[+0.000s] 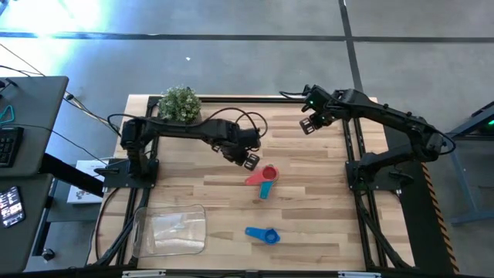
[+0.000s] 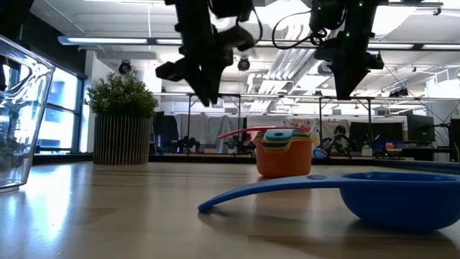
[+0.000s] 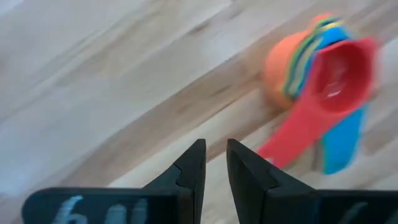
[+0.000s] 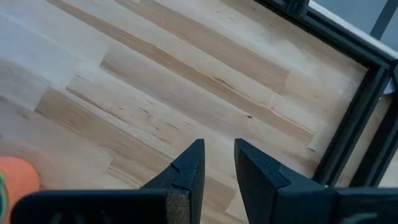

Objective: Nest measuring cups in basket
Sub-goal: Stack the red measuring cup on top of the light blue measuring cup

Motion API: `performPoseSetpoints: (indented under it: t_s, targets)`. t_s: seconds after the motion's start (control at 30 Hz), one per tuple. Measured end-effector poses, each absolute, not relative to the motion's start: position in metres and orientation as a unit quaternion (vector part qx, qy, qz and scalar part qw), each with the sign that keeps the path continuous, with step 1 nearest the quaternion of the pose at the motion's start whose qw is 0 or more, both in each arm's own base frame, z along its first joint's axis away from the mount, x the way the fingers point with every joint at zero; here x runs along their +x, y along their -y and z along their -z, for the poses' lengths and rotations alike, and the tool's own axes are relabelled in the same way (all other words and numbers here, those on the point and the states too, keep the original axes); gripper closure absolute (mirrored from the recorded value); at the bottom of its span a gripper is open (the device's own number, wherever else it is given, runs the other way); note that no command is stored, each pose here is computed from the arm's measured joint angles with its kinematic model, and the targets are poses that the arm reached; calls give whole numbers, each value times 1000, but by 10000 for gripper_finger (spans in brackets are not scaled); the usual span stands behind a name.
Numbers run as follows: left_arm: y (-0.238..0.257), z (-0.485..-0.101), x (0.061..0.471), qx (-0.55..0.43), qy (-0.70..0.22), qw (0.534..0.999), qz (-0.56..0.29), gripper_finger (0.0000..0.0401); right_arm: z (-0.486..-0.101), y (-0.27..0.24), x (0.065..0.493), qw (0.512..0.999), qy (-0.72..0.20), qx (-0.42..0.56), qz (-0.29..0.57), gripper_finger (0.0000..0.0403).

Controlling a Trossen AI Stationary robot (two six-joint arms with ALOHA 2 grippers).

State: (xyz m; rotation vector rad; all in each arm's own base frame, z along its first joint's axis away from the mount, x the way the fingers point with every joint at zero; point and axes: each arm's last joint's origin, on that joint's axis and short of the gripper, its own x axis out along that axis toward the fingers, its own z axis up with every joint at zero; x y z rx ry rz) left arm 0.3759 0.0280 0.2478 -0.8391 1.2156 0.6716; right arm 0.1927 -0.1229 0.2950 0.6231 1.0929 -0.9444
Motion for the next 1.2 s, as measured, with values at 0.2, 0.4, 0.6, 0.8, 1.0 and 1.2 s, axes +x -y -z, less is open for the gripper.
performPoseSetpoints:
  t_s: [0.2,0.4,0.6,0.8,1.0,1.2]
  targets:
    - [-22,-230,382,-337,-578,688,-281,345,-295,122,193,699,-481,305,432,324]
    - [-22,-219,387,-327,-585,689,-277,346,-295,122,193,694,-474,316,439,324]
    - [-22,-208,395,-320,-585,695,-269,346,-295,122,193,694,-475,316,439,324]
    - [-19,-200,402,-322,-580,702,-260,348,-295,122,193,695,-474,316,439,324]
    - [-15,-196,406,-322,-575,708,-253,348,-295,122,193,695,-474,317,439,324]
    - [-8,-195,408,-320,-572,715,-244,348,-295,122,193,695,-474,317,439,324]
